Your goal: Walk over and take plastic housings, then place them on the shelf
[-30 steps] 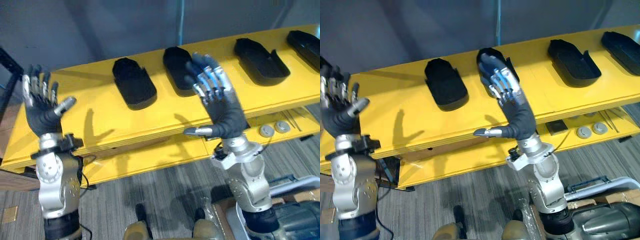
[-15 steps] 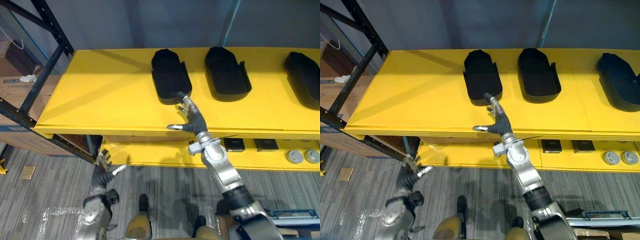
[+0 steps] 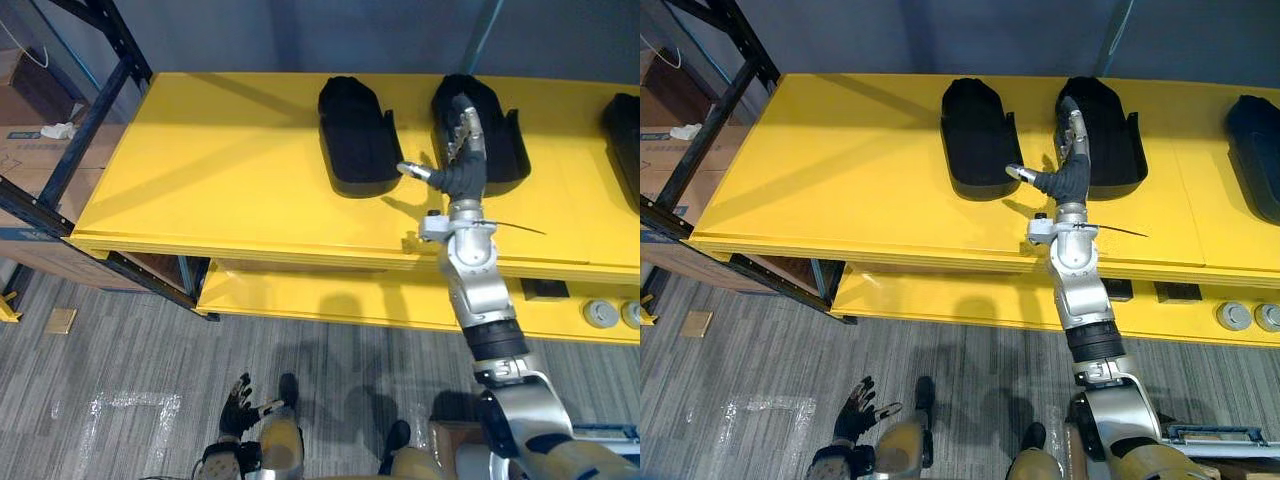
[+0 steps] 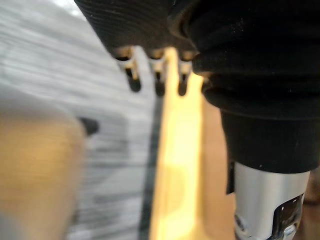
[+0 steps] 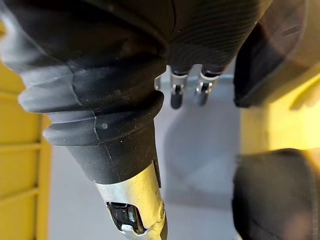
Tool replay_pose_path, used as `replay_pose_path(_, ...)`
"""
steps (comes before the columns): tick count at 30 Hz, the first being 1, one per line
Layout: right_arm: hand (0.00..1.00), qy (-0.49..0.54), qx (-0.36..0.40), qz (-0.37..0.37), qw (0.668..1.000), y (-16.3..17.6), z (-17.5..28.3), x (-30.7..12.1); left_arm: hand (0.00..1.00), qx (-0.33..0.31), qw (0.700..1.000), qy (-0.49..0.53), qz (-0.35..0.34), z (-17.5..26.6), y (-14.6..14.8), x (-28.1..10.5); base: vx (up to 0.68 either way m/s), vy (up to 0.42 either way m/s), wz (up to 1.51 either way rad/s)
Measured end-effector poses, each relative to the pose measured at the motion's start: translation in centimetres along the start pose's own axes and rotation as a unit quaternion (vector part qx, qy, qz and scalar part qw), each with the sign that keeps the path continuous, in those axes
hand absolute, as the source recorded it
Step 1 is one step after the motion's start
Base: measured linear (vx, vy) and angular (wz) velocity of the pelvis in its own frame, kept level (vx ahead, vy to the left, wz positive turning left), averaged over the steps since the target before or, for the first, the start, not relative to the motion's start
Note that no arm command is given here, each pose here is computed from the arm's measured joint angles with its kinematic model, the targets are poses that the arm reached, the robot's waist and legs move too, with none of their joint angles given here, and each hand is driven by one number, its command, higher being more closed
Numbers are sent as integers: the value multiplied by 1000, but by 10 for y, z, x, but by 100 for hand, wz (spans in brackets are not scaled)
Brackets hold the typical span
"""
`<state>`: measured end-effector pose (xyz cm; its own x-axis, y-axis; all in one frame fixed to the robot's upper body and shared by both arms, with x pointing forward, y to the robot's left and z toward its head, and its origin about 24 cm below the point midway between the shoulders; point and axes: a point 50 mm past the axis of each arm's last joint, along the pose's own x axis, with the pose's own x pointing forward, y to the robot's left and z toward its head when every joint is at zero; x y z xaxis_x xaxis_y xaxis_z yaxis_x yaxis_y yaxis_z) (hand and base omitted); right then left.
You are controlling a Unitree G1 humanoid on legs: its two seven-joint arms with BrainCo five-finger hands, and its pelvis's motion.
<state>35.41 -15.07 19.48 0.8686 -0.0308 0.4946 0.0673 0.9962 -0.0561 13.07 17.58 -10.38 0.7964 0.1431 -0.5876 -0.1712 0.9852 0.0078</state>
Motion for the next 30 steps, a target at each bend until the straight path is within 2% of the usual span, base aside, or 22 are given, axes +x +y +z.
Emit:
replay_pose_path(6,0,-3,-4,33,999,9,6,12,0,-4,999,-4,-38,5,-5,9,-19,-4,-3)
replay_pose_path(10,0,-15,7,57,998,14,15,20,0,-39,998,3,-41,4,-5,12,-1,0,-1)
replay_pose_path(21,0,6,0,52,999,15,16,35,0,-68,997,4,-38,5,-5,16,0,0,0)
replay_pose_path(30,0,12,-8,60,998,13,13,37,0,-65,997,4,-48,5,-9,16,0,0,0)
